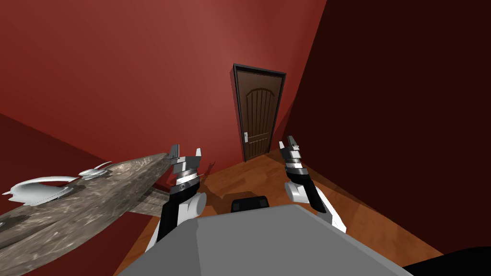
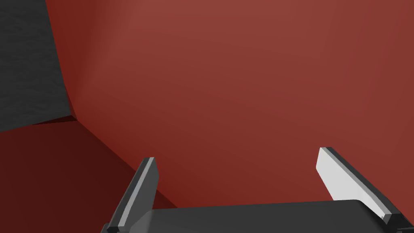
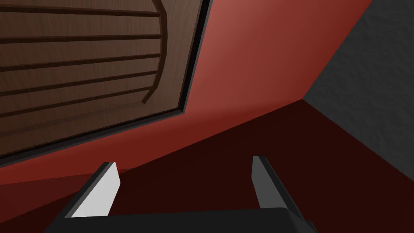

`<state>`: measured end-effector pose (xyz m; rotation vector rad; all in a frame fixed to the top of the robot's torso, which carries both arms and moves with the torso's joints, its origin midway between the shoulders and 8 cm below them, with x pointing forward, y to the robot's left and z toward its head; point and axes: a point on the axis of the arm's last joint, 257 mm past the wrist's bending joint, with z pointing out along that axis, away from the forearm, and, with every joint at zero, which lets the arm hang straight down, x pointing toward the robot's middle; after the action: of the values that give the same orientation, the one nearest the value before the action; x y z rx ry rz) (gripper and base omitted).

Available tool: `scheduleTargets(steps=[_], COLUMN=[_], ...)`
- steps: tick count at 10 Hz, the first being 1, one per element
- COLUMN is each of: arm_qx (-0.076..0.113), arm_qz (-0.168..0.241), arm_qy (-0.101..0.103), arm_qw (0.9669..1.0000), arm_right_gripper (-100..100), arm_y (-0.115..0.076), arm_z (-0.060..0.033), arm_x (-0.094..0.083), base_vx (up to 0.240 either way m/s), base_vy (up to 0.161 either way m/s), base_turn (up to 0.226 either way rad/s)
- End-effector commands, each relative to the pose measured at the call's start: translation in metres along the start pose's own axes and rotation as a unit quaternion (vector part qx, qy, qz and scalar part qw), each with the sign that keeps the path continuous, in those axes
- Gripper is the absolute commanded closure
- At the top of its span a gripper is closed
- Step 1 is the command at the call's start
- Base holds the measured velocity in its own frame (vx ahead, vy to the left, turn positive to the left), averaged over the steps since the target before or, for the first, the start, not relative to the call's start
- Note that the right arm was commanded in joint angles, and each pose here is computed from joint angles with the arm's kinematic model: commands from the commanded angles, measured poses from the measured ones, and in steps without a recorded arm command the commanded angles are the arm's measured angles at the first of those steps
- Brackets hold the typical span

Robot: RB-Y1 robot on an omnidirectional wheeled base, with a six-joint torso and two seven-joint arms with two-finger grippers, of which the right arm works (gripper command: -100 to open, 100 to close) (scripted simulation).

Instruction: Pull the door open

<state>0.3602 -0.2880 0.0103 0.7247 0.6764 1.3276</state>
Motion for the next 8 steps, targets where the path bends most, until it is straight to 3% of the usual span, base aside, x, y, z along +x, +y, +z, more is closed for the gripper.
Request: scheduleTargets(steps=[1,2,5,8], arm_qx=[0.007,0.01,0.029,0.05], arm_qz=[0.027,0.04,0.111,0.182], arm_qy=[0.0,0.0,-0.002,-0.008], arm_qw=[0.9996,0.9991,0.9933,0.9821], arm_right_gripper=[-100,-100,-100,-100], arm_y=[-0.01,-0.015,-0.043,-0.072], arm_z=[0.0001,0.0001,-0.0002,-0.0011], arm_x=[0.001,0.001,0.003,0.004], base_vx=[0.058,0.057,0.088,0.088], base_vy=[-0.006,-0.018,-0.019,-0.025], base_turn=[0.113,0.119,0.13,0.141])
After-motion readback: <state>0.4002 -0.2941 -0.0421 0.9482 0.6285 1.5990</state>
